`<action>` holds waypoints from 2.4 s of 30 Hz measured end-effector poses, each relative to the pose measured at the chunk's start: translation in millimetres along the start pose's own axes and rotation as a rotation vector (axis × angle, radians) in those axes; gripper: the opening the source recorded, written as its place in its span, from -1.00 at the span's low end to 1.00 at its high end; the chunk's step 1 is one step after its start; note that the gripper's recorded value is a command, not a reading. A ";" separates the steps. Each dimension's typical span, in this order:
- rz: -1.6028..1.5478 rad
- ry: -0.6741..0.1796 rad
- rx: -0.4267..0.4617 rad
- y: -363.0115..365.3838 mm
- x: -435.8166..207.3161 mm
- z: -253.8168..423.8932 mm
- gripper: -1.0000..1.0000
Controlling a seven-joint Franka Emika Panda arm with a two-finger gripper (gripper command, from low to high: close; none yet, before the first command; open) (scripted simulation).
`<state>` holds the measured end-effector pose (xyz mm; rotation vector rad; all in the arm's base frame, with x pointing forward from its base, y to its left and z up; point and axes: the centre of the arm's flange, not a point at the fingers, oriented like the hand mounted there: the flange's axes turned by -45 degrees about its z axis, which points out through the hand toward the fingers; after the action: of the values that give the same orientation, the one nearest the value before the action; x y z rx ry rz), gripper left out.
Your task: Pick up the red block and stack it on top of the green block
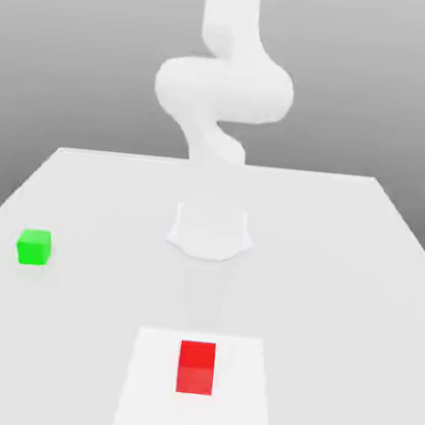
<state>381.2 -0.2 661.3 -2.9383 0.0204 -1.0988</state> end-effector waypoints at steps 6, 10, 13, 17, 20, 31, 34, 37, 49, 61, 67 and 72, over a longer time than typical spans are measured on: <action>-0.002 -0.214 -0.003 1.1 -45.5 141.6 0.00; -0.003 -0.352 -0.005 2.2 -95.6 219.3 0.00; -0.004 -0.455 -0.006 3.1 -141.8 268.6 0.00; -0.005 -0.592 -0.007 4.3 -212.3 320.7 0.00; -0.006 -0.688 -0.007 5.2 -267.0 348.9 0.00; -0.006 -0.715 -0.008 6.0 -322.3 401.2 -1.00; -0.006 -0.715 -0.008 5.9 -322.4 401.2 -1.00; -0.006 -0.716 -0.008 5.6 -304.8 382.9 -1.00; 0.691 -0.675 -0.291 167.6 -304.8 310.5 -1.00; 1.623 -0.514 -0.635 309.0 -397.8 205.7 -1.00; 2.074 -0.388 -0.782 345.5 -462.3 147.4 -1.00; 2.118 -0.373 -0.789 349.5 -490.8 171.4 -1.00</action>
<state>119.6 -343.0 206.9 -1.3607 2.8247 -0.0051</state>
